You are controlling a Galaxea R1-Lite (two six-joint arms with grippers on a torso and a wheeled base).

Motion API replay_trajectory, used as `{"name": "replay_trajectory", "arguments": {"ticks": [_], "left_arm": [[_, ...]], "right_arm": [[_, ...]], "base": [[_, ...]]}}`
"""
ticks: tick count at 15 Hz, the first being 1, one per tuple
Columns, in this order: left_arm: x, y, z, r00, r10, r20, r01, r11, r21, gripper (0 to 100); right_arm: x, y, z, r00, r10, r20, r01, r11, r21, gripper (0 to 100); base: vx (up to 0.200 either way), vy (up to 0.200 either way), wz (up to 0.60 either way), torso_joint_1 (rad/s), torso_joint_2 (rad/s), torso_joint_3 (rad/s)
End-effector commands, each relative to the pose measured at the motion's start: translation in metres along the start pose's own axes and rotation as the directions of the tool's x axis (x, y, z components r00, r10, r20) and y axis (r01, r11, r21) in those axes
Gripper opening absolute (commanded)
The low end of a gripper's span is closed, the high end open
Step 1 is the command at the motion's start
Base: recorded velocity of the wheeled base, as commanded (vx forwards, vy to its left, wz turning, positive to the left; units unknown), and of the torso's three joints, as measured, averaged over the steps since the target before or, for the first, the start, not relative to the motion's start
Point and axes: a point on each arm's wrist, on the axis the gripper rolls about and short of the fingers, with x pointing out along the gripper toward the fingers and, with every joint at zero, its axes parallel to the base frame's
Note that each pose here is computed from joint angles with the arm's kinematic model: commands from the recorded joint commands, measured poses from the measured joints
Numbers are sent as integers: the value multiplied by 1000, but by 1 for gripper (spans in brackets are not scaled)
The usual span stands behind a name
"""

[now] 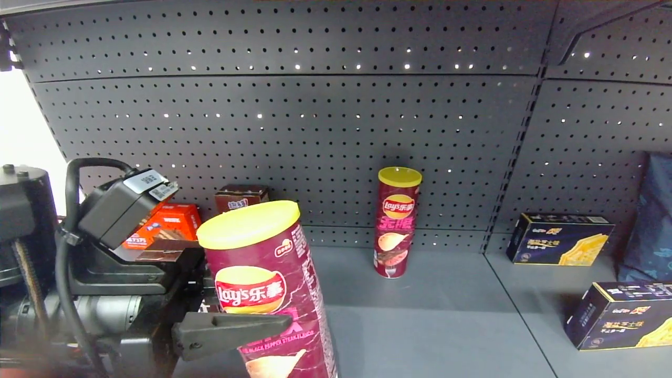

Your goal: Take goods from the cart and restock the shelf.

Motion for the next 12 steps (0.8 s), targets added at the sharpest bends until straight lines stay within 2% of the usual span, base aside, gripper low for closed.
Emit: {"name": "replay_trajectory", "arguments": {"ticks": [1,2,3,5,6,7,8,10,12], "left_arm": [[-7,-7,4,1000,21,12,-21,1000,10,0],[-7,-6,3,999,35,4,-35,999,-3,0],[-2,-2,3,1000,29,-4,-29,1000,-6,0],[2,-2,3,1000,12,-14,-12,1000,-11,0],[6,3,1,999,32,-28,-33,999,-25,0],[10,7,0,998,49,-35,-50,998,-29,0],[11,8,3,998,49,-29,-50,999,-22,0],[14,11,9,999,51,-20,-51,999,-13,0],[13,12,10,998,53,-16,-54,998,-12,0]], "right_arm": [[13,6,115,974,224,34,-224,975,2,100],[24,9,127,951,310,2,-310,951,1,100],[33,13,134,904,427,-25,-428,904,5,100],[66,26,165,868,490,-78,-491,871,16,100],[84,34,173,847,517,-122,-518,855,26,100],[100,45,176,812,561,-164,-563,826,37,100],[118,62,171,752,620,-224,-626,778,54,100],[150,81,164,721,643,-258,-651,756,66,100],[185,102,164,705,650,-282,-662,746,65,100]], "base": [[0,0,0,0,0,0],[0,0,0,0,0,0],[0,0,0,0,0,0],[0,0,0,0,0,0],[0,0,0,0,0,0],[0,0,0,0,0,0],[0,0,0,0,0,0],[0,0,0,0,0,0],[0,0,0,0,0,0]]}}
